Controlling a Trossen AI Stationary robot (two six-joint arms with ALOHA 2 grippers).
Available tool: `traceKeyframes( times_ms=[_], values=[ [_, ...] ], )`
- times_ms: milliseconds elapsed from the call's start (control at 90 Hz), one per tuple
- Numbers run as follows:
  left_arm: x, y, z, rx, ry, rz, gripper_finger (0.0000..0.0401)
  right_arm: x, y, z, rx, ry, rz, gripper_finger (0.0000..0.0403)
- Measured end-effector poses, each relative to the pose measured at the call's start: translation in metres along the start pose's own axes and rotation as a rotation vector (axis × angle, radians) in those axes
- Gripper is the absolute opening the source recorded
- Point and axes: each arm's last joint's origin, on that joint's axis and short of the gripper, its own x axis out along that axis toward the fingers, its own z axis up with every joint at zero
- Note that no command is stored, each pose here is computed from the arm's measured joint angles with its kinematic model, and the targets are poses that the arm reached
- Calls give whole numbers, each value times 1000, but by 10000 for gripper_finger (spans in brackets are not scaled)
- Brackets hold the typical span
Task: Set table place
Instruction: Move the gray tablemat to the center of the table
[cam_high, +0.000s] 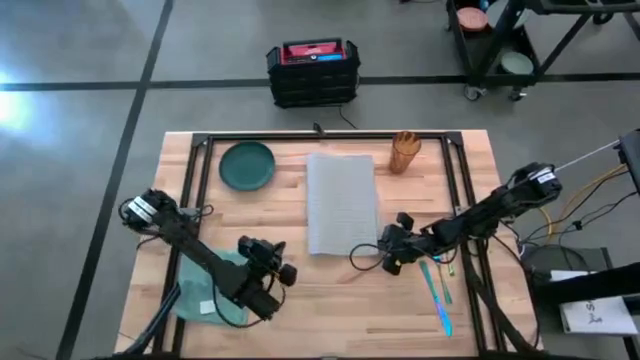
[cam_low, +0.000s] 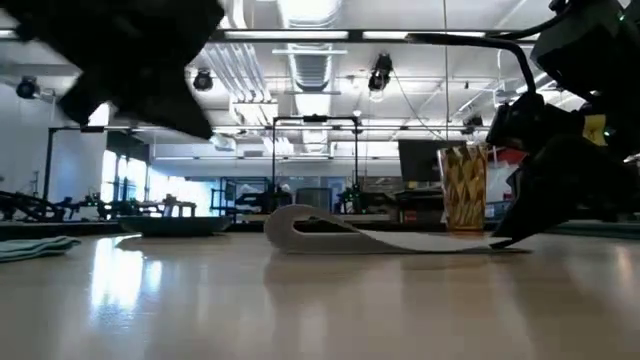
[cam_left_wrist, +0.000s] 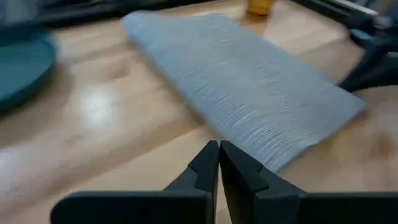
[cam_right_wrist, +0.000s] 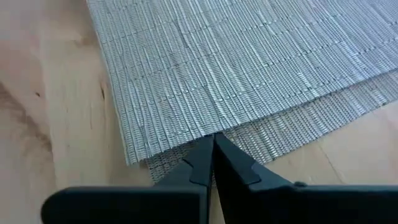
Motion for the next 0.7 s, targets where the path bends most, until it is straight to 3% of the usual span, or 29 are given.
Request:
traceKeyframes(
  times_ms=[89, 200, 300, 467, 700],
  values=[
    [18, -14, 14, 134, 74, -108, 47, 0, 1, 1, 4, -6, 16, 0],
    [47, -31, 33, 282, 166, -360, 105, 0, 1, 1, 5, -6, 16, 0],
    [75, -33, 32, 435, 262, -524, 156, 0, 1, 1, 5, -7, 14, 0],
    [88, -42, 35, 643, 298, -494, 192, 0, 1, 1, 4, -6, 12, 0],
    [89, -65, 34, 992, 280, -396, 172, 0, 1, 1, -1, -10, 5, 0]
  ],
)
